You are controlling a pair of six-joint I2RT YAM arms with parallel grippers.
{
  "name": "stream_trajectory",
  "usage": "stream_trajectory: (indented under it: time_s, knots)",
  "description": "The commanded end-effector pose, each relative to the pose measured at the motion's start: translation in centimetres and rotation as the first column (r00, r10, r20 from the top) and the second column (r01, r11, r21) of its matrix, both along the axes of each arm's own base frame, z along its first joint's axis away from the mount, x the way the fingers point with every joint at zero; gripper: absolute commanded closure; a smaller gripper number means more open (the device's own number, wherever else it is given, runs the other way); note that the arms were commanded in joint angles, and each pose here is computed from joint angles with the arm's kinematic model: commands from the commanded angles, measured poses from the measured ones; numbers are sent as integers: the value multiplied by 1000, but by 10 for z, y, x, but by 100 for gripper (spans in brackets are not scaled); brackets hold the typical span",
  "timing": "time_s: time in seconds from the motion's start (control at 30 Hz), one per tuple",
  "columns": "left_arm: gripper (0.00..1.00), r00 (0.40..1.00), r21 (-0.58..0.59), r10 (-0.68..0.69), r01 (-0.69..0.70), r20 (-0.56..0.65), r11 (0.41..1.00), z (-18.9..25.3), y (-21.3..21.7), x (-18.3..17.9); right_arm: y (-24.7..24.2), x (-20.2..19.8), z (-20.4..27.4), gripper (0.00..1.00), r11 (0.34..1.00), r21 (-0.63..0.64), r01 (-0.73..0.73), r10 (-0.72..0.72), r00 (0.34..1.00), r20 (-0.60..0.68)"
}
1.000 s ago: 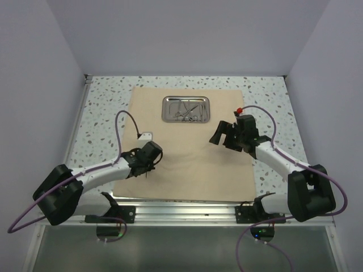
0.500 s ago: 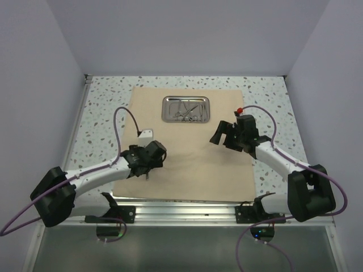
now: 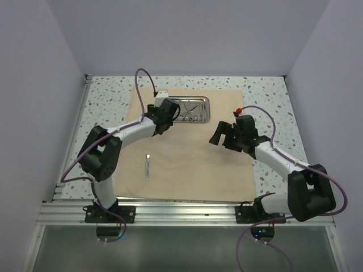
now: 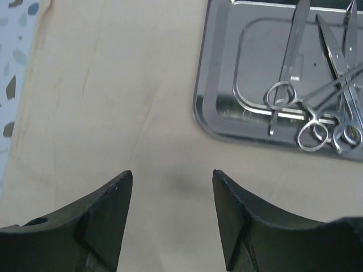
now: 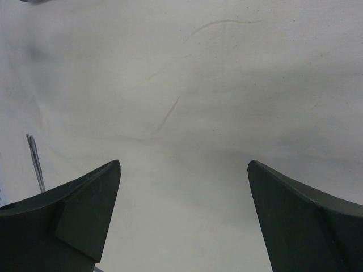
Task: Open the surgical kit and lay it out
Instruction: Adjust the container in the surgical kit.
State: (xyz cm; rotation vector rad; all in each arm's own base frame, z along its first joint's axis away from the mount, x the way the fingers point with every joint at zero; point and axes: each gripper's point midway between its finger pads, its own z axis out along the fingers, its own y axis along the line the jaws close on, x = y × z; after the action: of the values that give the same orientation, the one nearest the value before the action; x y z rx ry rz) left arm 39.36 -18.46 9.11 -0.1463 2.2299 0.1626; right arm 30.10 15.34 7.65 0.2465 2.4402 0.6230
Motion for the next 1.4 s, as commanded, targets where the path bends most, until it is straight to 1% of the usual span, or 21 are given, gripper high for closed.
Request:
stream_trajectory:
  time_s: [0.0, 0.07, 0.1, 0.13, 0.2, 0.23, 0.33, 0.43, 0.53, 0.63, 0.87, 1.0, 1.07, 1.13, 1.17, 1.23, 1.37]
  knots:
    - [38, 993, -21, -47, 50, 112, 999, 24, -18, 64, 4, 15, 21, 2, 1000, 6, -9, 8, 997, 71]
    - [40, 989, -12, -75, 77, 128, 997, 24, -29, 87, 4, 15, 21, 1, 1000, 6, -11, 10, 997, 73]
    - [40, 987, -18, -97, 100, 126, 995, 24, -35, 92, 4, 15, 22, 2, 1000, 5, -12, 11, 997, 74]
    - [40, 980, -18, -117, 122, 158, 992, 33, -43, 104, 5, 16, 20, 2, 1000, 5, -12, 12, 998, 69]
    - [39, 975, -20, -155, 160, 159, 987, 25, -54, 113, 5, 16, 19, 2, 1000, 5, -15, 15, 998, 64]
    - [39, 969, -20, -165, 171, 185, 985, 33, -58, 123, 6, 15, 18, 2, 1000, 7, -18, 17, 998, 60]
    - [40, 970, -1, -185, 188, 159, 982, 9, -67, 140, 6, 16, 18, 1, 1000, 9, -19, 18, 998, 59]
    - [42, 971, -8, -198, 201, 133, 980, -10, -75, 153, 7, 15, 17, 2, 1000, 7, -23, 22, 998, 57]
    - [44, 970, -20, -211, 215, 118, 976, -27, -84, 161, 6, 16, 17, 2, 1000, 5, -18, 18, 998, 59]
    - [44, 975, -7, -201, 203, 95, 979, -42, -85, 167, 5, 16, 15, 2, 1000, 0, -15, 15, 998, 54]
    - [41, 982, 27, -183, 181, 45, 983, -62, -78, 169, 6, 18, 11, 1, 1000, -4, -17, 17, 999, 45]
    - [42, 989, 43, -146, 147, -35, 988, -82, -59, 166, 7, 18, 11, 2, 1000, -5, -18, 18, 999, 45]
    - [47, 986, 42, -138, 142, -88, 989, -97, -50, 158, 7, 18, 10, 2, 1000, -4, -18, 18, 999, 41]
    - [55, 981, 10, -145, 148, -132, 989, -110, -41, 152, 8, 18, 11, 1, 1000, -2, -18, 18, 999, 44]
    - [56, 978, -3, -147, 148, -148, 989, -115, -38, 150, 8, 18, 10, 2, 1000, -1, -19, 19, 999, 40]
    - [58, 971, -30, -141, 137, -193, 990, -128, -28, 143, 8, 18, 11, 2, 1000, 0, -19, 19, 999, 41]
    - [61, 962, -42, -140, 134, -233, 990, -138, -15, 139, 8, 18, 10, 2, 1000, -3, -20, 20, 999, 41]
